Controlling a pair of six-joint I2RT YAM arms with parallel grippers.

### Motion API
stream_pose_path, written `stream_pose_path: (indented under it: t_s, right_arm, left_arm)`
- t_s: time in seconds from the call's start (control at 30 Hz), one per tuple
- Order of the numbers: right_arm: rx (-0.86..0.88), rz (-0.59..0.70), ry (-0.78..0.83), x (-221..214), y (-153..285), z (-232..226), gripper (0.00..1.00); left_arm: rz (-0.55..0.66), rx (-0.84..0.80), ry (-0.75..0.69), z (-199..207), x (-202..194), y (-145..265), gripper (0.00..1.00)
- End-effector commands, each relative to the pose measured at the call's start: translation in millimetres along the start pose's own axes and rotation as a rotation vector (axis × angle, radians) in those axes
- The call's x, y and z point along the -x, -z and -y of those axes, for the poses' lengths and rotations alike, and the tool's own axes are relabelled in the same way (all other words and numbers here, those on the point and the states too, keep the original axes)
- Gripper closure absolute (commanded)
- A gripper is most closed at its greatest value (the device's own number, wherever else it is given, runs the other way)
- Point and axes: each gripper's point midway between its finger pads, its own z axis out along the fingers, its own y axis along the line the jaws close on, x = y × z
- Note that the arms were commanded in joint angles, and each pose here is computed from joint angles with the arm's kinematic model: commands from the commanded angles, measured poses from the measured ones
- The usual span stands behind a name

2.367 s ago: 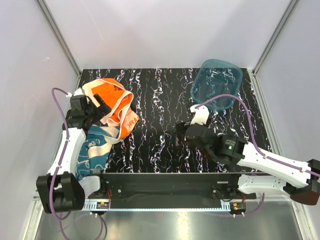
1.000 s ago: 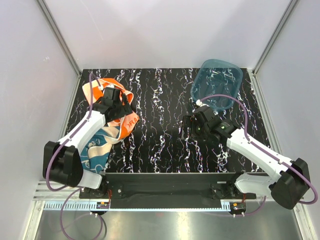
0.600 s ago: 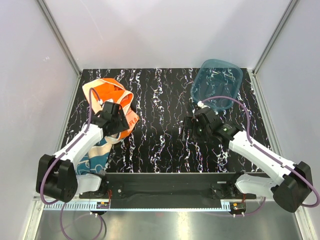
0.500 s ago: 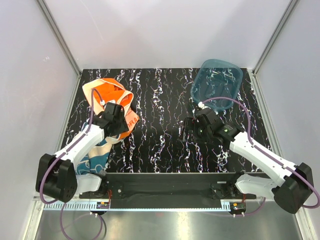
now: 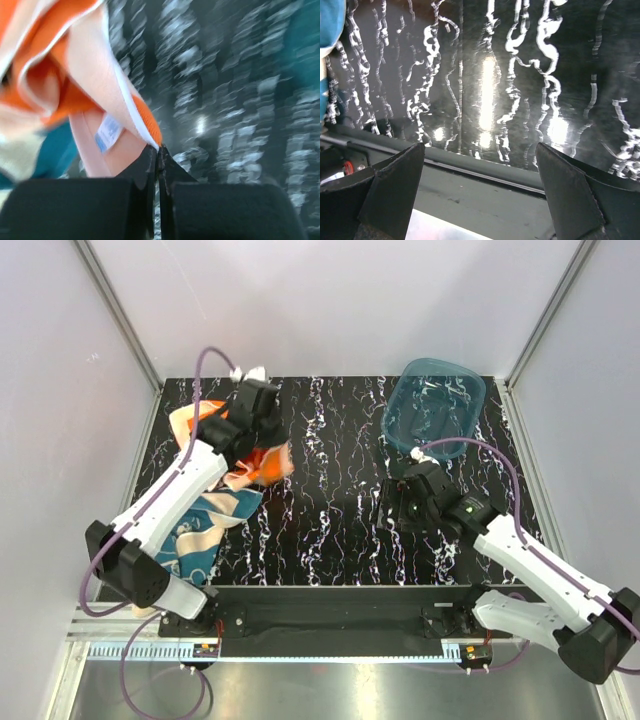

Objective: Roll the towels
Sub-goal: Move the towel to the center of the board, then flatten the towel

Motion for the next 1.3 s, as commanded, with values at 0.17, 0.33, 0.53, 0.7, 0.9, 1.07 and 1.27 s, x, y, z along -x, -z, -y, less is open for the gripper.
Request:
stream_pose_path:
  t_s: [0.17, 0.33, 0.53, 0.7, 0.9, 1.07, 1.27]
  right_arm:
    - [-0.210, 0.259, 0.057, 64, 77, 28, 0.00]
    - [-0.347, 0.390, 0.011, 90, 118, 51, 0.00]
    - [-0.287, 0.332, 0.006, 81, 111, 41, 0.00]
    - [-0.227, 0.273, 0.019, 71, 88, 30, 0.00]
    - [-0.223, 0.157, 0.009, 65, 36, 20, 0.00]
    - [-0.172, 0.107, -0.124, 106, -15, 35, 0.00]
    - [-0.013, 0.057, -0.071, 153, -71, 2, 0.02]
  left_arm:
    - [0.129, -0.315, -0.039, 150, 35, 105, 1.00]
    - [-0.002, -0.492, -0.155, 225, -52, 113, 0.95]
    - [-0.039, -0.421, -0.265, 215, -94, 93, 0.01]
    - [0.054, -0.358, -0.201, 157, -36, 90, 0.01]
    - [0.098, -0.213, -0.124, 72, 14, 62, 0.01]
    - [0.065, -0.191, -0.149, 47, 1, 57, 0.01]
    - [0.037, -0.144, -0.233, 11, -17, 85, 0.01]
